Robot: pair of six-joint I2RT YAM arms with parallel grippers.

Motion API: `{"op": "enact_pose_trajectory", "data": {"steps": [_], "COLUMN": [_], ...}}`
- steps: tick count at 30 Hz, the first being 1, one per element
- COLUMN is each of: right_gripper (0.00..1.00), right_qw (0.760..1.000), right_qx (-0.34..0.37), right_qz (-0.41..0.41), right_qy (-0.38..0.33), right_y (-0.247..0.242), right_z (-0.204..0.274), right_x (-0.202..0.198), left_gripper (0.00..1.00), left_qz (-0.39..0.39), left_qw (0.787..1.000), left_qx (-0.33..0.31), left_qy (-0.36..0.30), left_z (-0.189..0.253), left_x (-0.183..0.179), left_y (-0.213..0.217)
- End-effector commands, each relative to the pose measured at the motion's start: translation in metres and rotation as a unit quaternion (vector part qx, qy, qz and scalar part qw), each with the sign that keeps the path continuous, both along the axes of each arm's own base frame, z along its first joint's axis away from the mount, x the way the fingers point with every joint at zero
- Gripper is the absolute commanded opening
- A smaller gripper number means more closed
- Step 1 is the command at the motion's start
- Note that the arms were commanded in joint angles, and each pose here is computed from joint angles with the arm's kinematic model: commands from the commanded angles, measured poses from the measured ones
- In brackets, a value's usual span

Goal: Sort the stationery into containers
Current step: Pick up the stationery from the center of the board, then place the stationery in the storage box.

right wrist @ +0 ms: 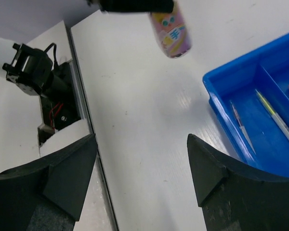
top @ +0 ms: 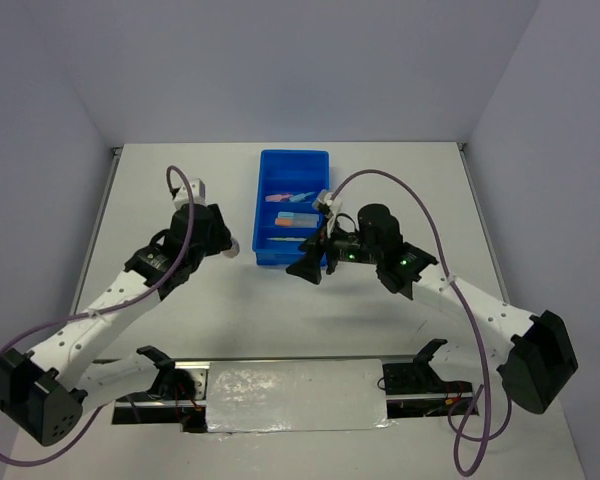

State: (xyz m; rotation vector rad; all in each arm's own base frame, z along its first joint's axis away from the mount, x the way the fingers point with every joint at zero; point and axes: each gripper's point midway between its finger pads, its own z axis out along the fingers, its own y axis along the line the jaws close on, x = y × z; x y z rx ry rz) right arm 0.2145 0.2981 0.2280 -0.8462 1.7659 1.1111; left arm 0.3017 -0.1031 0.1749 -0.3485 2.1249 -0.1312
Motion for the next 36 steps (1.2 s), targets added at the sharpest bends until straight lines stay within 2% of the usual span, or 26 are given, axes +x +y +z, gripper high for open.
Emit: {"op": "enact_pose_trajectory", "data": {"steps": [1,3,7,10,17,19,23,24,26,32,36], "right_gripper": [0.82,0.82,0.82,0.82,0.82,0.80,0.73,0.63,0.55,0.58,0.59], "right_qw": [0.991,0.990,0.984,0.979,0.978,0.978,0.979,0.979,0.979,0.981,0.981], "right_qx": [0.023,0.008,0.021,0.033,0.019,0.019,0.008,0.007,0.003,-0.028,-0.031], "right_qz": [0.065,0.055,0.069,0.081,0.116,0.119,0.121,0.118,0.116,0.096,0.090], "right_qy": [-0.111,-0.133,-0.162,-0.183,-0.171,-0.170,-0.166,-0.168,-0.169,-0.165,-0.168], "right_y": [0.026,0.038,0.051,0.055,0.066,0.067,0.071,0.071,0.072,0.076,0.079], "right_z": [0.034,0.039,0.060,0.072,0.063,0.060,0.053,0.053,0.050,0.036,0.037], "right_x": [0.003,0.014,0.018,0.017,0.010,0.009,0.013,0.015,0.017,0.035,0.041], "left_gripper": [0.00,0.00,0.00,0.00,0.00,0.00,0.00,0.00,0.00,0.00,0.00], "left_qz": [-0.144,-0.193,-0.241,-0.283,-0.330,-0.338,-0.336,-0.335,-0.333,-0.335,-0.329], "left_qw": [0.984,0.972,0.953,0.930,0.889,0.881,0.876,0.874,0.873,0.866,0.870], "left_qx": [-0.079,-0.112,-0.157,-0.200,-0.268,-0.284,-0.302,-0.307,-0.311,-0.320,-0.315], "left_qy": [-0.067,-0.075,-0.094,-0.119,-0.171,-0.168,-0.170,-0.174,-0.174,-0.186,-0.189], "left_z": [0.073,0.091,0.110,0.128,0.153,0.153,0.154,0.156,0.155,0.165,0.167], "left_x": [-0.005,-0.015,-0.027,-0.034,-0.044,-0.046,-0.044,-0.044,-0.045,-0.048,-0.047], "left_y": [-0.054,-0.072,-0.090,-0.108,-0.128,-0.133,-0.136,-0.136,-0.136,-0.135,-0.133]}}
